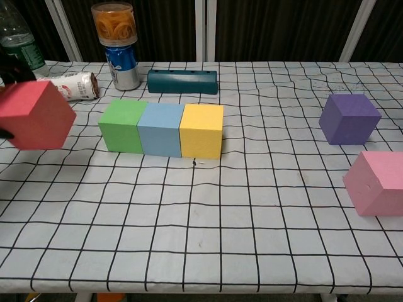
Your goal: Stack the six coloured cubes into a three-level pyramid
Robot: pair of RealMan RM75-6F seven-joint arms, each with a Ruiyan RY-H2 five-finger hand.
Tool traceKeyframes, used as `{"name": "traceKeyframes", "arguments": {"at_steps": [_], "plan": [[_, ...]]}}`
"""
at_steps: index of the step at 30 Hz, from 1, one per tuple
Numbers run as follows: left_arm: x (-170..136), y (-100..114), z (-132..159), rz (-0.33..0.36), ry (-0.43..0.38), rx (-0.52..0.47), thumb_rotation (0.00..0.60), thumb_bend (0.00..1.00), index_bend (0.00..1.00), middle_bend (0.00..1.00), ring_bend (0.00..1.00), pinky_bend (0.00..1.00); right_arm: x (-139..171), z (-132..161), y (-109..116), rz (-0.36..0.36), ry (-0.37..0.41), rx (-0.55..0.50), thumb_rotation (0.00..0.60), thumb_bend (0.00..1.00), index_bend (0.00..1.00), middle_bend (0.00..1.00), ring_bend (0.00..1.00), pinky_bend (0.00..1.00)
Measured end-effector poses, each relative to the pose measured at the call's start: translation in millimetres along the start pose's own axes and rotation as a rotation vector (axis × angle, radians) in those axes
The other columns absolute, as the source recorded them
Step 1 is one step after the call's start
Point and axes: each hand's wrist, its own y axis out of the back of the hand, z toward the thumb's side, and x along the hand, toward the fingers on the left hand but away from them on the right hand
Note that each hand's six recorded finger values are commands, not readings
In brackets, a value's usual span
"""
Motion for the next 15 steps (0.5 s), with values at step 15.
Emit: {"name": "traceKeyframes", "arguments": {"at_steps": [15], "plan": [[85, 39, 73, -0.084, -0.158, 0.048, 0.6, 0.12, 0.43, 0.49, 0.35, 0.17, 7, -3, 5, -0.01, -0.019, 0.003, 0.6, 0.1, 0.0, 0.15, 0.0, 0.0]]}}
